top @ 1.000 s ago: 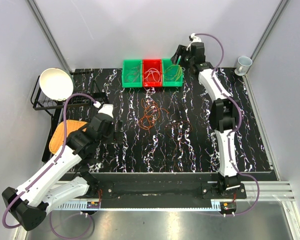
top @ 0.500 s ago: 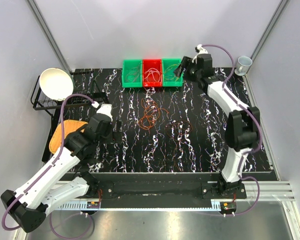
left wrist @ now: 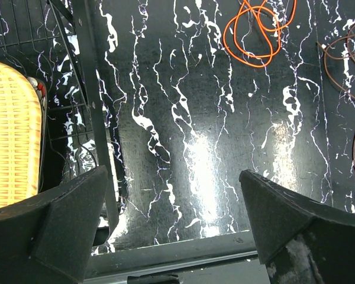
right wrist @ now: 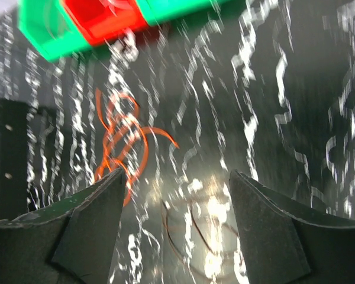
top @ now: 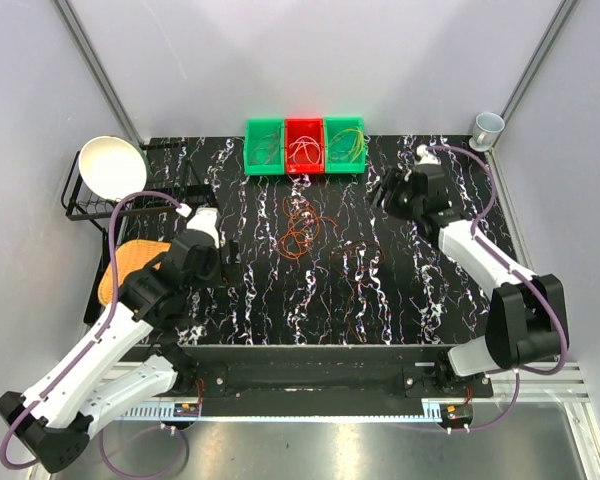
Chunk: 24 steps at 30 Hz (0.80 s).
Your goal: Untangle the cables
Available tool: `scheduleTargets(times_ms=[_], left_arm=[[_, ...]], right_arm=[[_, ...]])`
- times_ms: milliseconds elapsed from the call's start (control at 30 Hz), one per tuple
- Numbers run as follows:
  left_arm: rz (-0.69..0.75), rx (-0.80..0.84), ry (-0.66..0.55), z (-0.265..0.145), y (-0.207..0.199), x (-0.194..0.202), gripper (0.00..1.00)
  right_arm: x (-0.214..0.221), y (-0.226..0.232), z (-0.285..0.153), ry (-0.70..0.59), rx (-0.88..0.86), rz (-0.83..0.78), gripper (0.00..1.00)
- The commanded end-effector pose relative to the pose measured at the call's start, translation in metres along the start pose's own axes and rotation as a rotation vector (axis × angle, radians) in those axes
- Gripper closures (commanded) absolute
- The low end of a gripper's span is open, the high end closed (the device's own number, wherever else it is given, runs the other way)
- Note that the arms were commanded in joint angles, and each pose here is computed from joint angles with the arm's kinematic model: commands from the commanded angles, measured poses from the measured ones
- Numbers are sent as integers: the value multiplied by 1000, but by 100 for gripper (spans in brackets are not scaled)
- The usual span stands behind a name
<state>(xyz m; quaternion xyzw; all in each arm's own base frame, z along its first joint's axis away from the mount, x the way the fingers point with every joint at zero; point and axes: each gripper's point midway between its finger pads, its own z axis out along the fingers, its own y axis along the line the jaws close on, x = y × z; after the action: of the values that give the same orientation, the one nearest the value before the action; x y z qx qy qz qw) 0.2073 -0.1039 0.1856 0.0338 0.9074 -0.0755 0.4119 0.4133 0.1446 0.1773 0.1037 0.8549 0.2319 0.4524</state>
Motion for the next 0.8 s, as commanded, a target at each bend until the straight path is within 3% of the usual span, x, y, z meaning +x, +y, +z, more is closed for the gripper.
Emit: scheduleTargets(times_ms=[0,100,367,667,767], left_arm=[[-20,21,-54,0,-7,-18,3],[-60,17,-17,6,-12,-15,5],[-104,85,-92,30,-60,-50,6],[24,45,-105,120,-103,-87,7],[49,54,-43,158,-114,-88,15]], right_arm=[[23,-9,-18,19,26,65,25],[41,-13,-27,51,13,91,25],[61,-15,-40,86,-9,112,25],[79,-18,-48,123,-32,114,24],[84,-18,-50,134,-39,123,24]])
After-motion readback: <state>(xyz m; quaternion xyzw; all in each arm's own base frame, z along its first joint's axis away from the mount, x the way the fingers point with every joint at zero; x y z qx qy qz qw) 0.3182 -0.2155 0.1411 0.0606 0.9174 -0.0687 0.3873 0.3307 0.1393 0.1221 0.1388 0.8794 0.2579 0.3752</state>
